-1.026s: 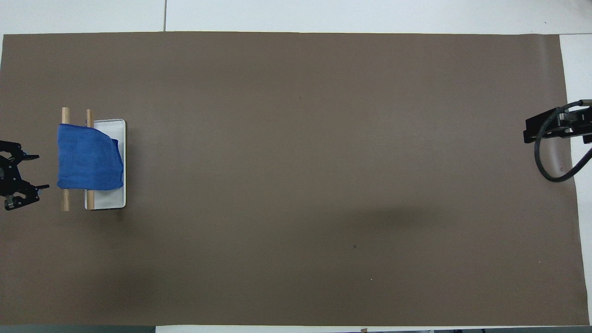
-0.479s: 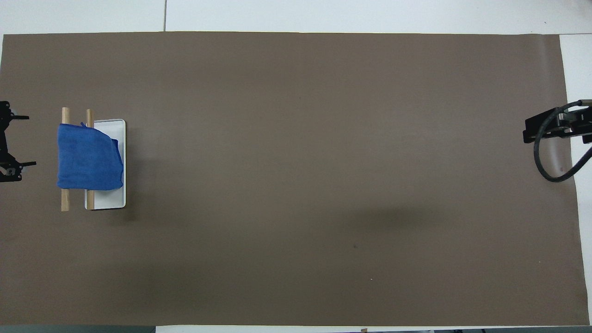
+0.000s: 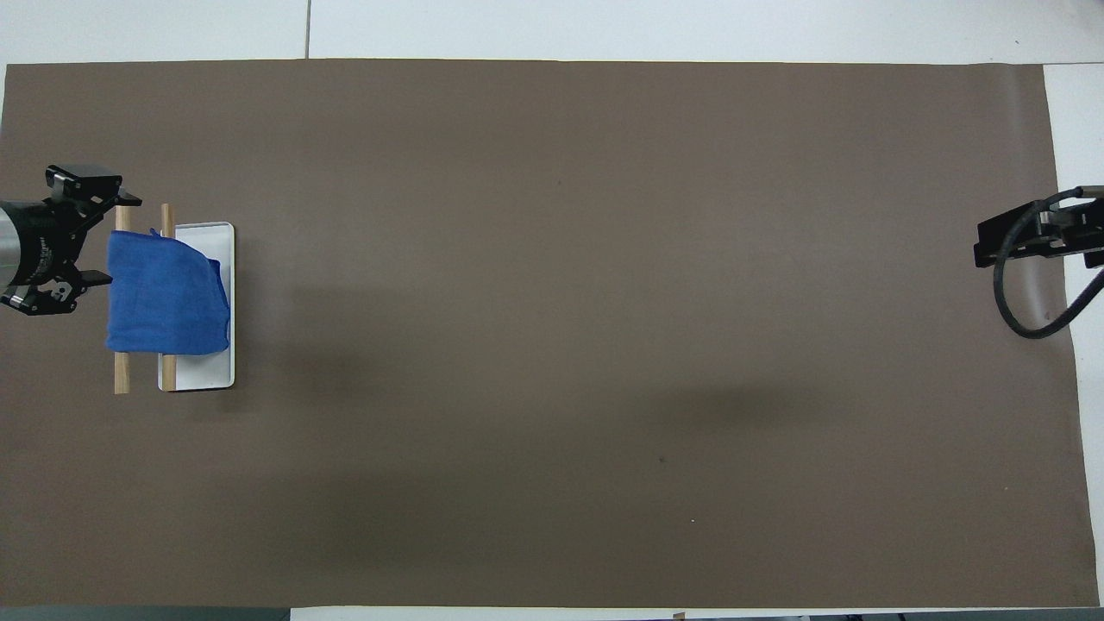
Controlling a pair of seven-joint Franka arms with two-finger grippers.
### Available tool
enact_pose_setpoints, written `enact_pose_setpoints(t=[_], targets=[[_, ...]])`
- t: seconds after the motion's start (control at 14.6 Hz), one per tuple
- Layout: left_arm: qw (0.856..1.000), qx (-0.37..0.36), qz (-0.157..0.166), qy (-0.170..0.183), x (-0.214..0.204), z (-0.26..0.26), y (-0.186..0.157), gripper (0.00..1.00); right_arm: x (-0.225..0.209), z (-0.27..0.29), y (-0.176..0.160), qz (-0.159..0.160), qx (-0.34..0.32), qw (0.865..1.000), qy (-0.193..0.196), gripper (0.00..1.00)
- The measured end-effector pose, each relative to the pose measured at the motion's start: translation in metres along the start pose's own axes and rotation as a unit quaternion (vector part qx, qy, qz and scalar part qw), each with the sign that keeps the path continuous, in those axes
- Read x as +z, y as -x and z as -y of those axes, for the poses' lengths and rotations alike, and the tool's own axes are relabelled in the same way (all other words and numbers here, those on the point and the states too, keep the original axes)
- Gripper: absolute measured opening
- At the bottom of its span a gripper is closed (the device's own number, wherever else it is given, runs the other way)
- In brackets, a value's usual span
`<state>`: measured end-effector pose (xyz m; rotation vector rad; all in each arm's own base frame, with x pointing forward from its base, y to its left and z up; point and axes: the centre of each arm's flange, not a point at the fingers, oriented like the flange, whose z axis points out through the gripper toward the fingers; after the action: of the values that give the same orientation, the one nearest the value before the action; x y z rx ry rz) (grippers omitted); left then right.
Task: Right arm passes towel to left arm to hang
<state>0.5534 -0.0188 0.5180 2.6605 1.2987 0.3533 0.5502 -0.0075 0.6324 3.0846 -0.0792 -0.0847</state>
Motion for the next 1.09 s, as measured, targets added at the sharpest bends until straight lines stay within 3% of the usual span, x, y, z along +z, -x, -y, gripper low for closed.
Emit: enact_pose_setpoints(t=[0.21,0.48,0.75,1.09], targets=[[0.991,0.134,0.017,0.0,0.003,-0.028,0.046,1.0,0.0,-0.001,0.0,0.0,0.001,1.0,0.0,1.0],[0.953,0.301,0.031,0.007,0.002,-0.051,0.091,1.0,0.0,-0.002,0.0,0.0,0.002,1.0,0.0,1.0],[0.909,0.412,0.06,-0.014,-0.03,-0.053,0.075,1.0,0.001,-0.003,0.0,0.001,0.002,1.0,0.0,1.0],[0.873,0.476,0.098,-0.043,-0.088,-0.041,0.023,1.0,0.001,-0.003,-0.001,0.001,0.002,1.0,0.0,1.0]])
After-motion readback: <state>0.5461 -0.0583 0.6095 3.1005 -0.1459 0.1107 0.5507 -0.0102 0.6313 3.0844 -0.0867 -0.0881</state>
